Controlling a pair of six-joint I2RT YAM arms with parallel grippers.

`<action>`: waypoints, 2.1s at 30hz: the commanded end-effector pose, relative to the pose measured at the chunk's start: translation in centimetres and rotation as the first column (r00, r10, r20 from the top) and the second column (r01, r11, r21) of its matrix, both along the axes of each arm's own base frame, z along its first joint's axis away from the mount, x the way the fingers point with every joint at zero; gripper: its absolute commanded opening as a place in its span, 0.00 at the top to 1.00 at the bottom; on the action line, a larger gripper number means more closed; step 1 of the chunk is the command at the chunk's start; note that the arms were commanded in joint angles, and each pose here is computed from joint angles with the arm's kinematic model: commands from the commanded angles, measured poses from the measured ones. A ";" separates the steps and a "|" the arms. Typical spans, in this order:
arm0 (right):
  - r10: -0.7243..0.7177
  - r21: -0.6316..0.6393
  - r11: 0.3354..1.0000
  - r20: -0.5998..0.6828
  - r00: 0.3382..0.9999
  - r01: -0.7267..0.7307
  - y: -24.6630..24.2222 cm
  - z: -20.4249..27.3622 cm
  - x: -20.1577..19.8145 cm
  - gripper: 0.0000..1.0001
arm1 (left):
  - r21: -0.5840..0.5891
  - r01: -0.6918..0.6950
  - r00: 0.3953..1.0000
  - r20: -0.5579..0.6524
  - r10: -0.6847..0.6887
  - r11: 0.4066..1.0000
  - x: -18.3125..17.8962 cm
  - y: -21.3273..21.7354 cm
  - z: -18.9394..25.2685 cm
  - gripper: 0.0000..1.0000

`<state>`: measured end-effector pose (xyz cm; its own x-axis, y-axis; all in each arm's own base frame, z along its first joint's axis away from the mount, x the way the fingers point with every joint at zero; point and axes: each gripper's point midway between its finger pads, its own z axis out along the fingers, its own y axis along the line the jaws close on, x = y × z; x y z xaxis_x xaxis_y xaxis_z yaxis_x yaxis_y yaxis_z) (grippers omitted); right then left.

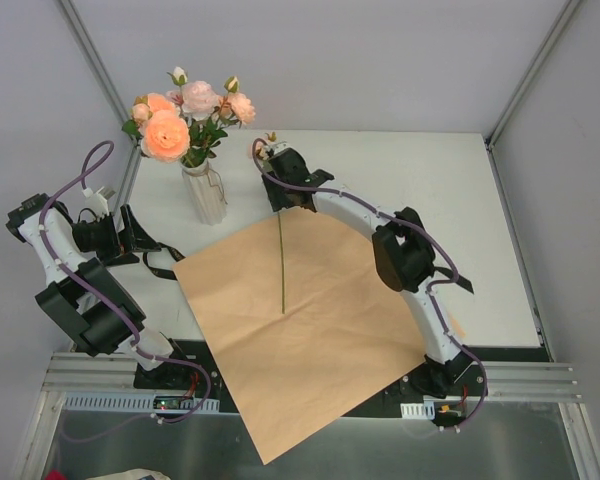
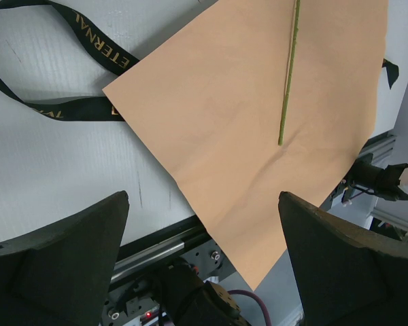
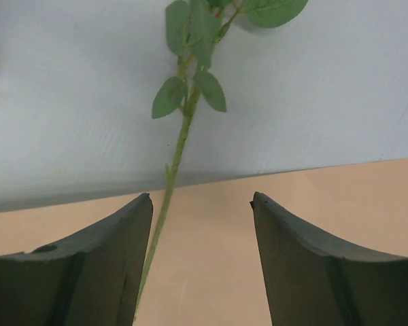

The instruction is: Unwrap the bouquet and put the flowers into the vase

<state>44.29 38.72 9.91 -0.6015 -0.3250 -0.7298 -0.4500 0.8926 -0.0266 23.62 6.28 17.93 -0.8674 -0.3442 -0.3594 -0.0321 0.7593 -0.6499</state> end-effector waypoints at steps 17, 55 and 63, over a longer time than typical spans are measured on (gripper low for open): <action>-0.048 0.153 0.986 -0.120 0.992 0.066 2.5 -3.6 2.8 0.40 | -0.024 0.000 1.000 0.001 0.000 1.000 0.0 0.0 0.2 0.08; -0.186 -0.050 0.982 -0.261 0.947 0.180 -0.5 -7.3 -0.8 0.83 | -0.002 0.028 0.999 0.025 -0.028 1.000 -0.8 -0.7 0.8 0.08; -0.157 0.222 0.958 -0.123 0.980 0.181 1.0 1.8 2.8 0.99 | 0.002 0.023 0.999 0.026 -0.024 1.000 -0.7 -0.6 1.2 0.08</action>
